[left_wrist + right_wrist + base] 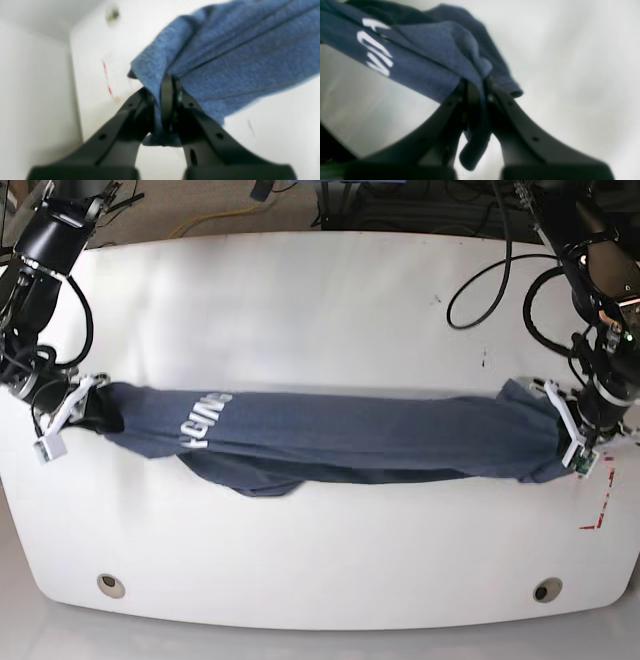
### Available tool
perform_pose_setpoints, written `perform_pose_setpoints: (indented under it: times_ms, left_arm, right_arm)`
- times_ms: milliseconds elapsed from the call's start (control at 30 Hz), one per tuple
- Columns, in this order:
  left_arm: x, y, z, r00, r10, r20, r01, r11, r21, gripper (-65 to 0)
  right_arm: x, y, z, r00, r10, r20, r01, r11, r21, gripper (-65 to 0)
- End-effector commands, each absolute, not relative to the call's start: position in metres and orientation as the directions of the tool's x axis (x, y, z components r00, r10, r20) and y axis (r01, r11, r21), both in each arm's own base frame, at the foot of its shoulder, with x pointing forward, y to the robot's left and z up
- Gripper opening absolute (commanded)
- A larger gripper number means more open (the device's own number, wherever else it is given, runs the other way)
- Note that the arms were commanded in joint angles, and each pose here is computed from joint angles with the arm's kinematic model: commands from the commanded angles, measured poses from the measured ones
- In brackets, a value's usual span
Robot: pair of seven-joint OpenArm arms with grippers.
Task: Fold the T-shirt properly
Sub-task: 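Pull the shirt back with both grippers and lay it flat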
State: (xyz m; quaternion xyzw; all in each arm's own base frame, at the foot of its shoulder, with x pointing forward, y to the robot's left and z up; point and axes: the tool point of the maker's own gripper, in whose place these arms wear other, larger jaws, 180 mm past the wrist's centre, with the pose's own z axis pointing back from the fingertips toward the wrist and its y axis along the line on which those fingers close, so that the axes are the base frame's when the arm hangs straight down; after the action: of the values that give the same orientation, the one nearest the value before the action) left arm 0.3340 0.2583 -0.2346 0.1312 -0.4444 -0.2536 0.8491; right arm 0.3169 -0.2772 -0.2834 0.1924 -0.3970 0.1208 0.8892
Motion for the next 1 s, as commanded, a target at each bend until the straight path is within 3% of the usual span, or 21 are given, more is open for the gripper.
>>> perform_pose_setpoints:
  times_ms: [0,467,533,633,800,900,967]
  left_arm:
    - [0.327,0.266,-0.235,0.488,-0.562,0.668,0.307,0.827,0.471,-65.0]
    - [0.247,0.290,-0.306,0.673,-0.542,0.503,0.373,0.836,0.402,-65.0]
    - [0.241,0.291,-0.311,0.684,-0.543,0.487,0.380,0.835,0.398,-65.0]
    - [0.231,0.292,-0.319,0.700,-0.544,0.462,0.393,0.834,0.387,-60.3]
    - [0.218,0.299,-0.330,0.725,-0.551,0.413,0.416,0.828,0.375,-38.1]
    - [0.217,0.300,-0.330,0.727,-0.550,0.411,0.415,0.829,0.375,-34.3]
    - [0.217,0.298,-0.329,0.722,-0.551,0.418,0.418,0.829,0.372,-34.4]
  right_arm:
    - [0.310,-0.286,-0.276,0.642,0.050,0.765,-0.363,0.899,0.246,-65.0]
    - [0.227,-0.278,-0.341,0.805,0.018,0.593,-0.297,0.877,0.377,-65.0]
    - [0.219,-0.277,-0.346,0.818,0.018,0.574,-0.290,0.876,0.385,-62.1]
    - [0.204,-0.276,-0.354,0.841,0.012,0.542,-0.274,0.871,0.407,-50.3]
    - [0.183,-0.268,-0.358,0.860,-0.021,0.509,-0.260,0.841,0.474,-22.8]
    - [0.176,-0.265,-0.353,0.871,-0.021,0.492,-0.268,0.817,0.510,-14.1]
    - [0.175,-0.261,-0.348,0.870,-0.031,0.493,-0.277,0.796,0.538,-13.3]
